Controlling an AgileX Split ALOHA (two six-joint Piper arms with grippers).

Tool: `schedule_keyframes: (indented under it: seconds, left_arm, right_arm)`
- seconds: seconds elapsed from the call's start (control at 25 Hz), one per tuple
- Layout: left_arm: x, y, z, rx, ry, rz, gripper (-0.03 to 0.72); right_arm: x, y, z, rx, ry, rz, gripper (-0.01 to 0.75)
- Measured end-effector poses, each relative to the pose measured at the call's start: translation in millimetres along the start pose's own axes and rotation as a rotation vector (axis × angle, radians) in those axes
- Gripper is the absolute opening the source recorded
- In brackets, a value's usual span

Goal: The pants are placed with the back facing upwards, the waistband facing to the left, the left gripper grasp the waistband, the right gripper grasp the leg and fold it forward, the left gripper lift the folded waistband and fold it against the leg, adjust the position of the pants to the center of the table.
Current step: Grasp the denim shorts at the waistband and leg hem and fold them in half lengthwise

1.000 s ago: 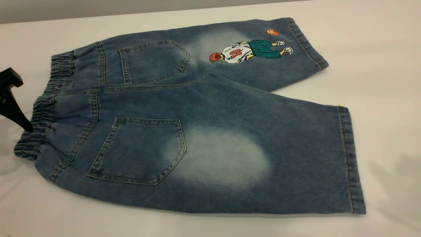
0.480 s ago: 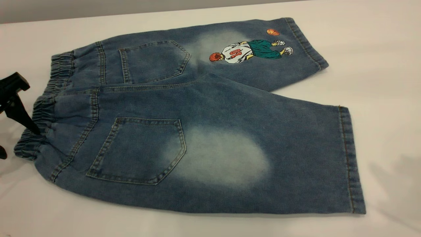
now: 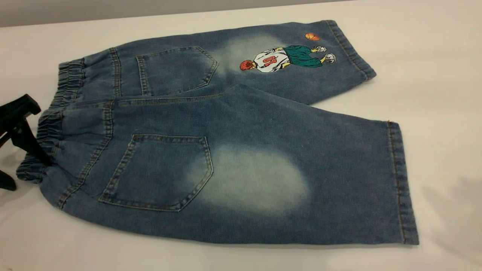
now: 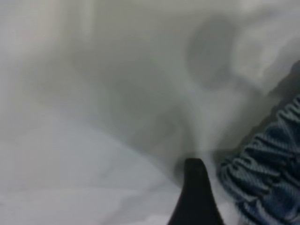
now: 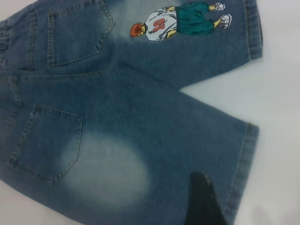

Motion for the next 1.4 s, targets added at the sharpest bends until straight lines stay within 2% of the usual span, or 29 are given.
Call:
schedule_keyframes:
  seconds: [0.56, 0.72, 0.84, 0.92, 1.2, 1.4]
  left_arm:
    - [0.1, -0.8, -5.8, -0.002, 0.006, 0.015, 0.453]
    - [0.5, -1.0, -6.4, -0.004, 0.005, 0.016, 0.360]
    - [0.3, -1.3, -7.0, -0.007, 0.006, 0.024, 0.197]
    - [0.3, -1.3, -7.0, -0.007, 0.006, 0.024, 0.115]
    - [-1.6, -2.0, -0.8, -0.018, 0.012, -0.046, 0.114]
    - [-13.8, -5.2, 25.2, -0.062, 0.067, -0.098, 0.114]
  right_arm:
    - [0.2, 0.5, 0.2, 0.003, -0.001, 0.000, 0.382]
    - [0.5, 1.1, 0.2, 0.008, -0.003, 0.000, 0.382]
    - [0.5, 1.1, 0.2, 0.008, -0.003, 0.000, 0.382]
    - [0.5, 1.1, 0.2, 0.008, -0.003, 0.000, 0.382]
    - [3.9, 9.0, -1.7, 0.044, -0.033, -0.039, 0.382]
    - [5.2, 38.7, -15.9, 0.122, -0.079, -0.166, 0.382]
Point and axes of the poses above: a point on each arm's last joint axis where the gripper is mounted, z pointing back along that axis away from the gripper, x along the wrist's bending axis when the last joint is at zero, y = z × x, the point moved 5 cm from there along -z, pointing out along that axis toward the gripper, and after that the axes turned 4 degrees about z, right-handed, at the moved point
